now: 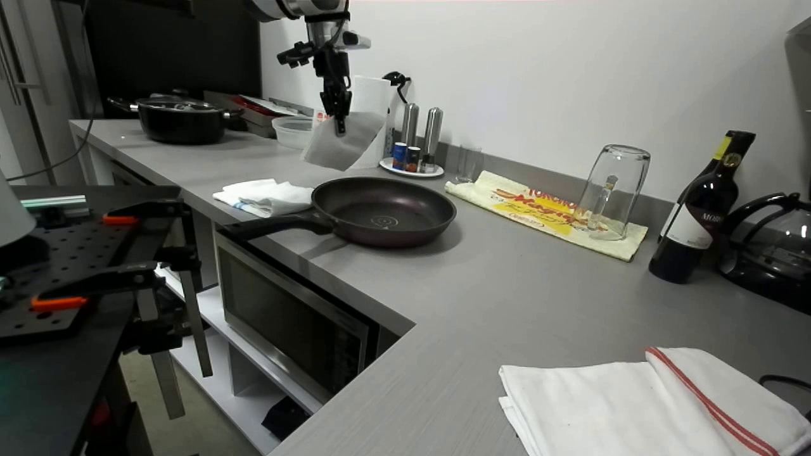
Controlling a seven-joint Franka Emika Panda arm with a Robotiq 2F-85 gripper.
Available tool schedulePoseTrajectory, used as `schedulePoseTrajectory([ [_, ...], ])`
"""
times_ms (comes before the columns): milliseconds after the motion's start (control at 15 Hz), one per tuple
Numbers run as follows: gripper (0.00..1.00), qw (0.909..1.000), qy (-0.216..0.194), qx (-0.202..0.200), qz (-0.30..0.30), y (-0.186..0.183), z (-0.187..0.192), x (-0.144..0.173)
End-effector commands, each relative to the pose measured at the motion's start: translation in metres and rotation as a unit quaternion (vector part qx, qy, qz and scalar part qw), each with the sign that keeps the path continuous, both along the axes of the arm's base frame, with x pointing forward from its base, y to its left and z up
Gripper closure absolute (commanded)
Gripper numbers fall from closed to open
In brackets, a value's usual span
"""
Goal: Pick the cloth and use it to wipe the cloth
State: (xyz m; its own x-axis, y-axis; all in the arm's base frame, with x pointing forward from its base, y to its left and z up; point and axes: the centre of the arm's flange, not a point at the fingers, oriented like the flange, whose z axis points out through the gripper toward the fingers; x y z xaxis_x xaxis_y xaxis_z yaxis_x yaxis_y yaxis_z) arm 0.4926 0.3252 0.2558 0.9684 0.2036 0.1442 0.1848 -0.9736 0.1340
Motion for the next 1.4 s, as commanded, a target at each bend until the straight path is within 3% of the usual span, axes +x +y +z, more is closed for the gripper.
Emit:
schedulePoseTrajectory([
  [0, 0.96, 0.9962, 0.054, 0.068, -0.006, 0.016, -0.020, -0.020],
  [200, 0.96, 0.9865, 0.100, 0.129, -0.017, 0.032, -0.039, -0.026],
  [400, 0.96, 0.9776, 0.131, 0.162, -0.027, 0.043, -0.057, -0.029],
  [800, 0.96, 0.9701, 0.161, 0.175, -0.049, 0.038, -0.082, -0.028],
  [1000, 0.96, 0.9721, 0.172, 0.150, -0.053, 0.030, -0.095, -0.031],
  [1067, 0.58, 0.9719, 0.175, 0.147, -0.055, 0.028, -0.098, -0.033],
  [1200, 0.51, 0.9727, 0.178, 0.139, -0.053, 0.025, -0.101, -0.035],
  [1333, 0.36, 0.9750, 0.174, 0.129, -0.050, 0.023, -0.101, -0.038],
])
